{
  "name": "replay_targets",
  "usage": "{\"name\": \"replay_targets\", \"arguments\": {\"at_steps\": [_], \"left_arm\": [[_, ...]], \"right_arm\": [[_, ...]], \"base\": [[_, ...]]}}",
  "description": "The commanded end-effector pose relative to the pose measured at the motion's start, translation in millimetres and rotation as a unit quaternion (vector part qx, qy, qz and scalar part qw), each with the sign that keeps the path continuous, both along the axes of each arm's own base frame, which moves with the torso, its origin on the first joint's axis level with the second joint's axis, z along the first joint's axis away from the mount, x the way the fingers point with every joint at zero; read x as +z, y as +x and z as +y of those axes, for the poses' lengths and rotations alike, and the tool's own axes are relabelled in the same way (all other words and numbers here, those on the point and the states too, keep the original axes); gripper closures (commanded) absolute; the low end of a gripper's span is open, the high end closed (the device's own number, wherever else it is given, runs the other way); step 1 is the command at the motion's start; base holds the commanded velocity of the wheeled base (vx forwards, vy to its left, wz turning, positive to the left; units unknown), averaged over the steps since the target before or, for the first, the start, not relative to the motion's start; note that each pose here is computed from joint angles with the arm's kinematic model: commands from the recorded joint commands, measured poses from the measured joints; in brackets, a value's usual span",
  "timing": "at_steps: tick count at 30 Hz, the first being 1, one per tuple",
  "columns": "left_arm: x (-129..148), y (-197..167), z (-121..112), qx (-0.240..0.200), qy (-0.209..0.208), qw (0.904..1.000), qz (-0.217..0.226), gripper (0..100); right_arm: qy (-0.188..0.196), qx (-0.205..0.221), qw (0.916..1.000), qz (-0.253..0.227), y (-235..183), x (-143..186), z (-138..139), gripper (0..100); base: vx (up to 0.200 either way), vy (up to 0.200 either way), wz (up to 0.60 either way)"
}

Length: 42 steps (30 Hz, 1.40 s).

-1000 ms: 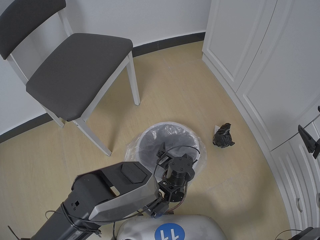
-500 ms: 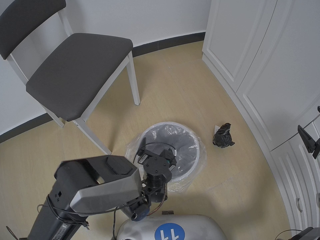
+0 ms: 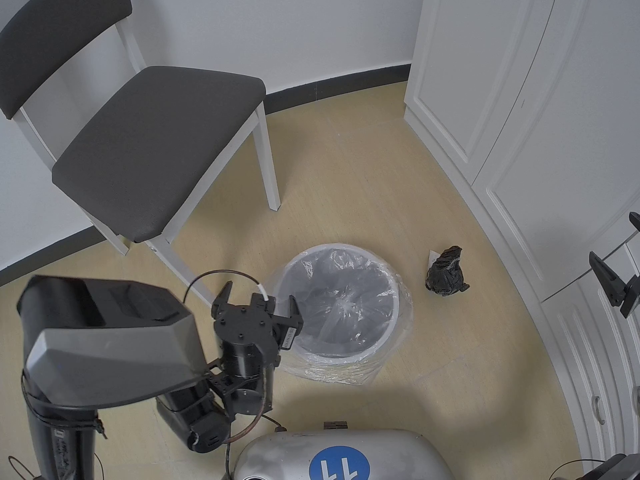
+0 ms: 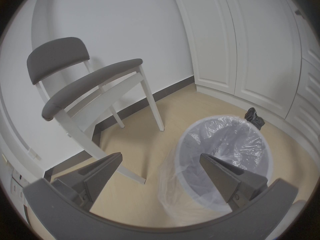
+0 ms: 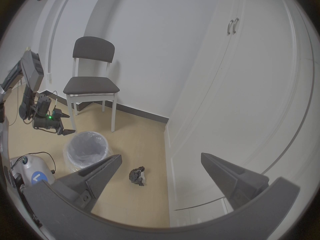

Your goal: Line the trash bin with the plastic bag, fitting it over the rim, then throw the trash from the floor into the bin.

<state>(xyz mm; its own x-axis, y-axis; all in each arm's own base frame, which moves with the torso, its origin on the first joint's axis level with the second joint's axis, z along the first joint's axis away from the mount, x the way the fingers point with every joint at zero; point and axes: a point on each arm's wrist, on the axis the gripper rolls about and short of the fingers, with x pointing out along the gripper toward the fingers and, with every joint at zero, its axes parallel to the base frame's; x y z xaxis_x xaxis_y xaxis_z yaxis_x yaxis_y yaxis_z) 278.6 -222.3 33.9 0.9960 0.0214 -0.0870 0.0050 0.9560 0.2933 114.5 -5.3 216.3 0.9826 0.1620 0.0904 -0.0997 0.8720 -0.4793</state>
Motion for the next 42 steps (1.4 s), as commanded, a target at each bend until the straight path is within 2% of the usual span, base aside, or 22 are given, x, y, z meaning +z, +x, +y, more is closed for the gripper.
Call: {"name": "replay_targets", "arguments": {"at_steps": [1, 2, 3, 5, 7, 8, 9, 10, 11, 13, 14, 16, 18, 25, 26, 31, 36, 38, 42], "left_arm": [[42.7, -35.3, 50.2, 0.001, -0.074, 0.9973, -0.002, 0], [42.7, -35.3, 50.2, 0.001, -0.074, 0.9973, -0.002, 0], [37.9, -40.8, 62.7, 0.001, -0.066, 0.9977, 0.015, 0], [33.1, -44.2, 73.1, 0.012, -0.056, 0.9979, 0.030, 0], [31.3, -44.2, 77.7, 0.019, -0.060, 0.9974, 0.034, 0], [31.5, -42.2, 78.9, 0.022, -0.062, 0.9973, 0.033, 0], [31.5, -42.2, 78.9, 0.022, -0.062, 0.9973, 0.033, 0], [33.3, -38.6, 81.6, 0.030, -0.062, 0.9973, 0.028, 0], [35.2, -37.4, 82.3, 0.031, -0.062, 0.9973, 0.024, 0], [36.0, -39.2, 84.0, 0.031, -0.061, 0.9973, 0.025, 0], [32.7, -41.3, 85.3, 0.031, -0.057, 0.9974, 0.033, 0], [28.5, -44.3, 86.7, 0.030, -0.051, 0.9973, 0.043, 0], [12.4, -48.6, 92.0, 0.011, -0.036, 0.9959, 0.082, 0], [12.8, -31.8, 106.9, 0.009, -0.052, 0.9954, 0.080, 0], [13.0, -30.4, 110.3, 0.004, -0.055, 0.9951, 0.082, 0], [10.0, -29.5, 110.0, -0.001, -0.055, 0.9946, 0.088, 0], [2.6, -28.7, 109.2, 0.000, -0.049, 0.9939, 0.099, 0], [1.8, -28.8, 108.8, 0.000, -0.048, 0.9938, 0.100, 0], [0.2, -27.6, 108.2, 0.000, -0.047, 0.9937, 0.102, 0]], "right_arm": [[0.035, 0.060, 0.9974, 0.019, 12.4, 0.2, 31.2, 0], [0.035, 0.060, 0.9974, 0.019, 12.4, 0.2, 31.2, 0], [0.058, 0.054, 0.9962, 0.037, 16.0, -2.4, 48.2, 0], [0.094, 0.041, 0.9931, 0.057, 23.0, -2.1, 66.1, 0], [0.149, 0.025, 0.9857, 0.074, 37.2, 2.3, 88.2, 0], [0.196, 0.008, 0.9775, 0.078, 49.6, 6.2, 106.2, 0], [0.196, 0.008, 0.9775, 0.078, 49.6, 6.2, 106.2, 0], [0.254, -0.036, 0.9635, 0.078, 73.1, 6.8, 131.2, 0], [0.257, -0.057, 0.9611, 0.083, 85.4, 3.1, 139.6, 0], [0.247, -0.066, 0.9621, 0.095, 102.4, -5.5, 148.1, 0], [0.227, -0.079, 0.9635, 0.117, 125.9, -21.9, 151.5, 0], [0.218, -0.078, 0.9638, 0.132, 137.6, -32.2, 154.6, 0], [0.204, -0.078, 0.9626, 0.160, 161.5, -54.5, 159.7, 0], [0.194, -0.096, 0.9575, 0.190, 214.5, -81.3, 150.7, 0], [0.185, -0.106, 0.9547, 0.208, 227.3, -96.4, 149.4, 0], [0.168, -0.141, 0.9460, 0.239, 249.0, -134.4, 137.1, 0], [0.146, -0.166, 0.9420, 0.253, 258.6, -149.4, 117.3, 0], [0.144, -0.165, 0.9404, 0.260, 260.4, -156.2, 116.8, 0], [0.130, -0.160, 0.9327, 0.296, 268.6, -193.4, 123.8, 0]], "base": [[0.000, 0.000, 0.00], [0.000, 0.000, 0.00], [0.000, 0.000, 0.00], [0.000, 0.000, 0.00], [0.000, 0.000, 0.00], [0.000, 0.000, 0.00], [0.000, 0.000, 0.00], [0.000, 0.000, 0.00], [0.000, 0.000, 0.00], [0.000, 0.000, 0.00], [0.000, 0.000, 0.00], [0.000, 0.000, 0.00], [0.000, 0.000, 0.00], [0.000, 0.000, 0.00], [0.000, 0.000, 0.00], [0.000, 0.000, 0.00], [0.000, 0.000, 0.00], [0.000, 0.000, 0.00], [0.000, 0.000, 0.00]]}}
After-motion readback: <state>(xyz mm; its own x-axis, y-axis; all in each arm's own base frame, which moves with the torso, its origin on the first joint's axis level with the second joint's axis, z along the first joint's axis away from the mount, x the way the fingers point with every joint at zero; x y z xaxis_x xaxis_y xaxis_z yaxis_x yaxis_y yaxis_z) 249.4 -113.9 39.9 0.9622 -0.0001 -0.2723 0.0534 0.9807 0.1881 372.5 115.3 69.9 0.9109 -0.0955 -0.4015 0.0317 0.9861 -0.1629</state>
